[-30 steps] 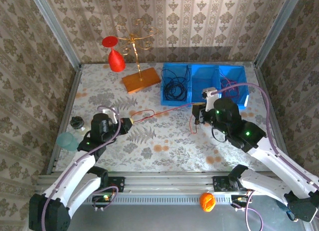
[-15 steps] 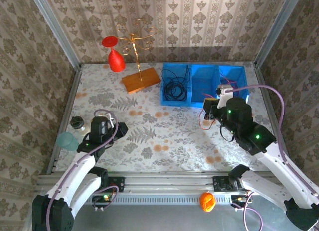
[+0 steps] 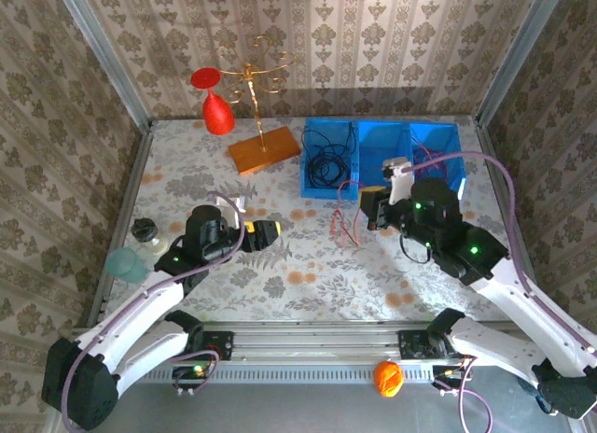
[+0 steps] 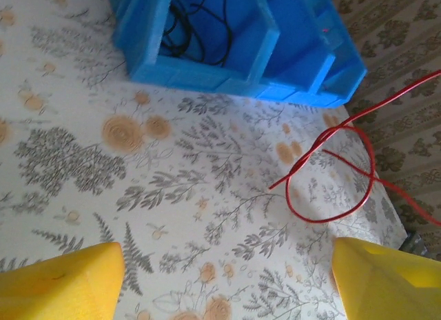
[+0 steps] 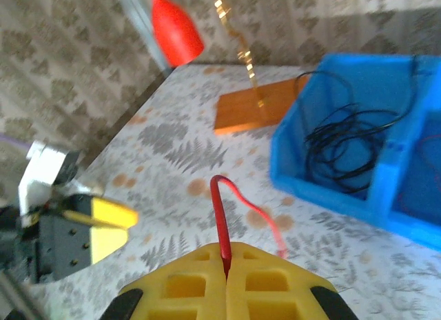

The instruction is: Untangle the cables

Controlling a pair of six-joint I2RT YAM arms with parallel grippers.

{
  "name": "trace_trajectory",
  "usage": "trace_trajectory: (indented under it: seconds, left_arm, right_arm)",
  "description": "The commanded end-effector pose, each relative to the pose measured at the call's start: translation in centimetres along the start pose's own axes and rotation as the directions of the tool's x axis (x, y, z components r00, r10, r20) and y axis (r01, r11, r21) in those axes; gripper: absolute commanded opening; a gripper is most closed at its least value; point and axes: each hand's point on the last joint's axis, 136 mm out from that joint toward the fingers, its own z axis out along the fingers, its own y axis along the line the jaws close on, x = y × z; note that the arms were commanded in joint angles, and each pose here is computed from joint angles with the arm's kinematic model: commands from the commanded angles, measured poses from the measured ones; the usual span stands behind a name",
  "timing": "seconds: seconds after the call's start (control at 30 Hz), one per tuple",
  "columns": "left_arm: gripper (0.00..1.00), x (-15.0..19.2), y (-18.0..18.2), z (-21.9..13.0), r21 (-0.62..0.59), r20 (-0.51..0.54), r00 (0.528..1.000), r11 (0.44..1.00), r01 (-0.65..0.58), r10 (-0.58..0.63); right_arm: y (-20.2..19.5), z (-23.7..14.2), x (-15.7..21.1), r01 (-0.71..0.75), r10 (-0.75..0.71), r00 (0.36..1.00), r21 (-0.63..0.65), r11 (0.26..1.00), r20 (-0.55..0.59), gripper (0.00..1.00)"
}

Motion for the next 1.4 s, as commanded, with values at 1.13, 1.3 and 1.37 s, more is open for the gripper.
trace_trajectory:
  seconds: [1.13,1.3,1.37]
  left_arm:
    - [0.24,2.6,-5.4,8.3,0.027,-0.122,0.989,0.995,0.091,-0.088]
    - [0.19,2.3,-6.3,7.2,0.053,-0.113,0.993,0.997,0.048,-0.042]
    - [0.19,2.4,-6.6,6.8,0.075,-0.114,0.993,0.997,0.027,-0.019]
  right_arm:
    - [7.6,2.2,1.8,0.011,-0.015,1.0,-0.169,0.986,-0.023,0.0]
    - [5.1,1.7,1.6,0.057,-0.057,0.998,-0.043,0.997,-0.008,0.0]
    - [3.9,1.4,1.4,0.077,-0.077,0.997,0.026,0.997,0.002,0.0]
